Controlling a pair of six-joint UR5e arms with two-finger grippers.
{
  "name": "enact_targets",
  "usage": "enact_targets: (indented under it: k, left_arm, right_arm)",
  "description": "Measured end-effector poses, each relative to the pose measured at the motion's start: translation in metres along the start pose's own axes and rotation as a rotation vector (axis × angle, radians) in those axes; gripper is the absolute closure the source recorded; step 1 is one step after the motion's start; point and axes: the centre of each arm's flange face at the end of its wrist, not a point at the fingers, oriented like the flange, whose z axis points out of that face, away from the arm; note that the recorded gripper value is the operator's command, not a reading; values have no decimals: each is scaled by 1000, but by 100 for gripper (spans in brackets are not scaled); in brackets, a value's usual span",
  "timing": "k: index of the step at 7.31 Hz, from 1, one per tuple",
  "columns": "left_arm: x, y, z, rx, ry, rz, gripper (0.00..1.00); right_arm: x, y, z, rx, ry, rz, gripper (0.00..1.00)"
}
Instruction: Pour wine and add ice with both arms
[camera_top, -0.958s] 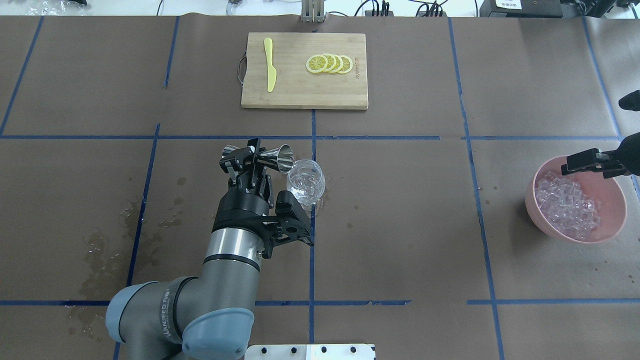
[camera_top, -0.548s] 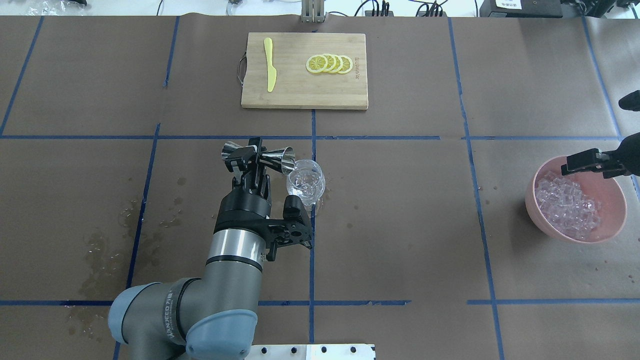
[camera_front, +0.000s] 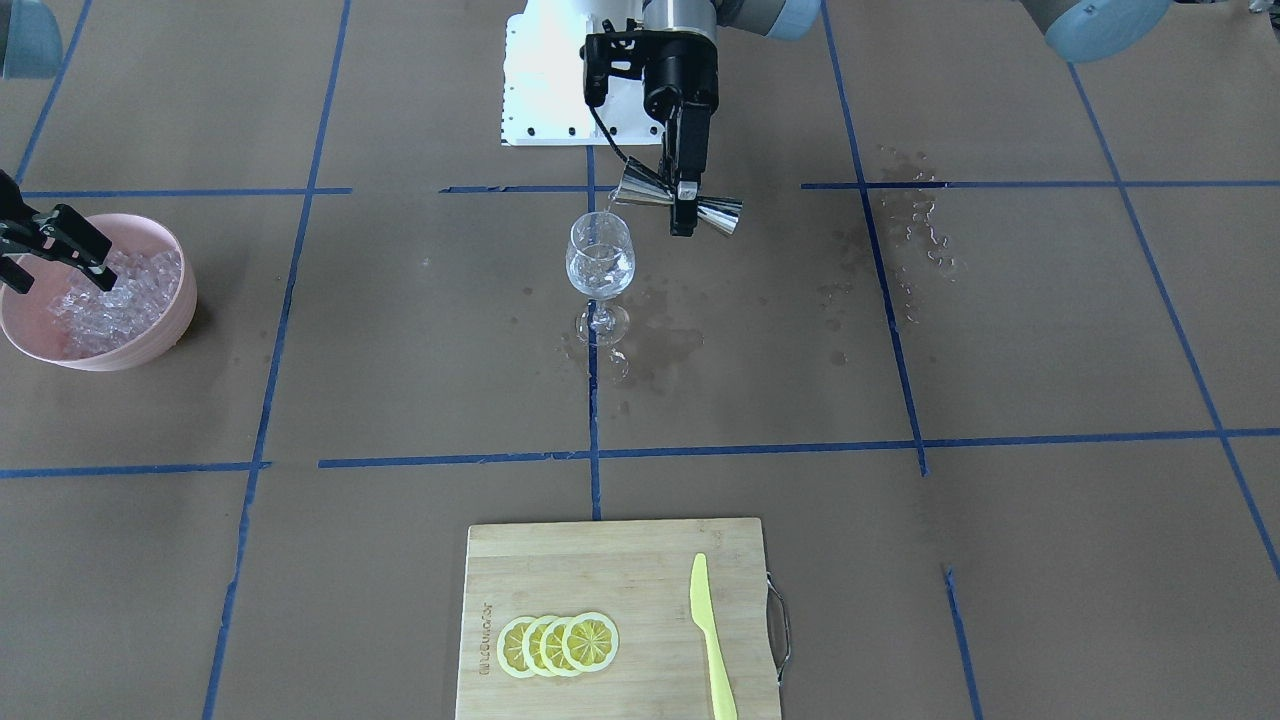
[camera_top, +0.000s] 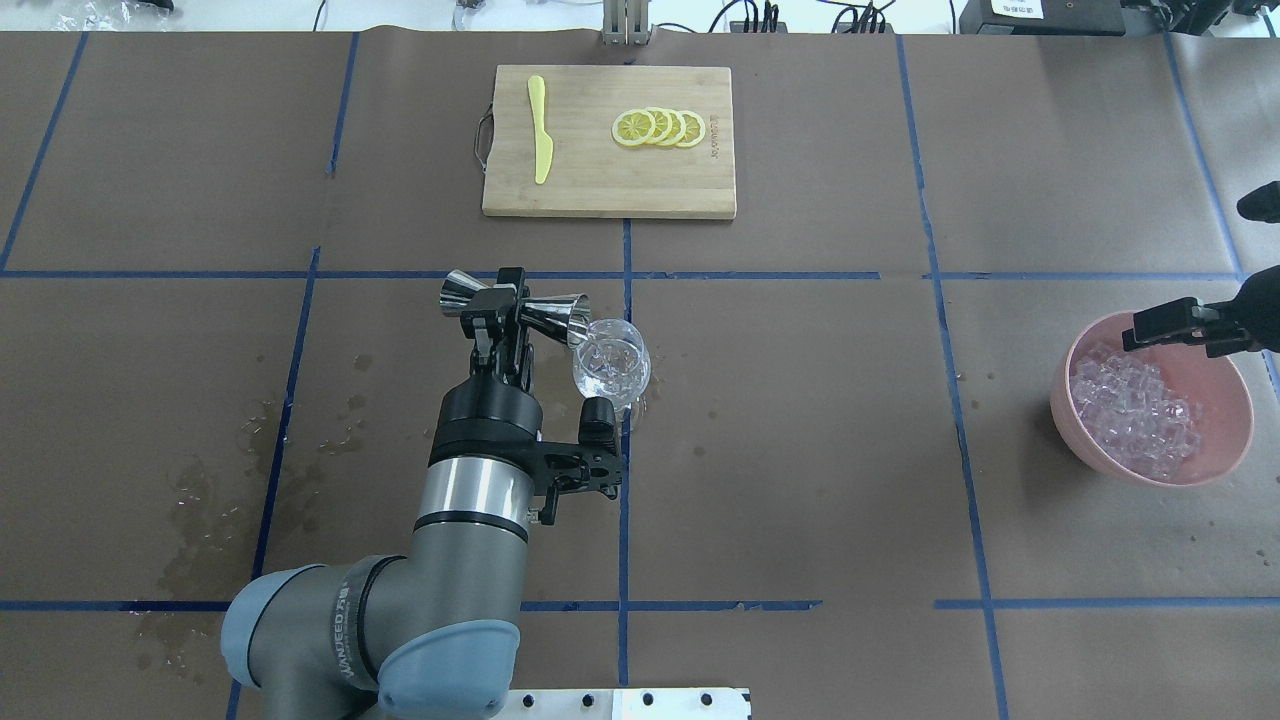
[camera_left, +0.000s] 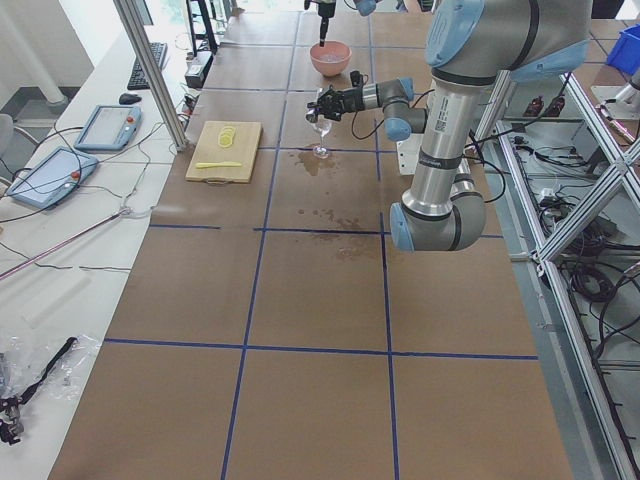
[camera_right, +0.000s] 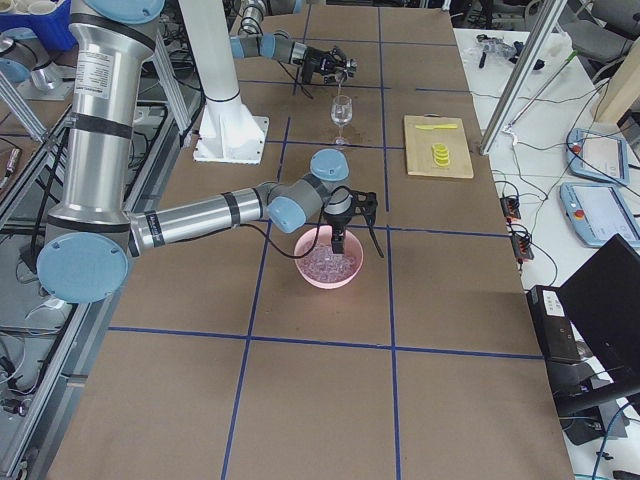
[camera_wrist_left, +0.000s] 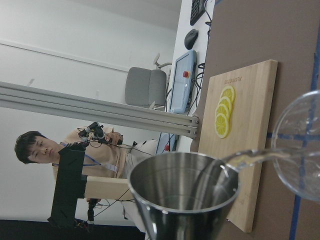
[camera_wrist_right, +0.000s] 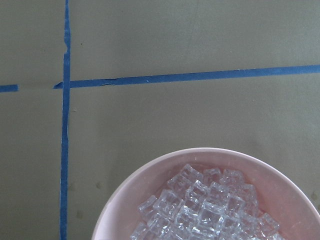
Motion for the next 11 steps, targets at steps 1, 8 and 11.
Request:
enact_targets:
  k: [1,8,11]
  left_arm:
    - [0,-1,0,-3,-7,35,100]
    - [0,-10,0,-6,-35,55,100]
    - [-8,-2,1,7,-46,-1,100]
  right_arm:
    - [0,0,0,0,0,1,0]
    - [-3,-2,0,3,-4,-2,0]
    - [-4,-2,-1,4,-6,-4,0]
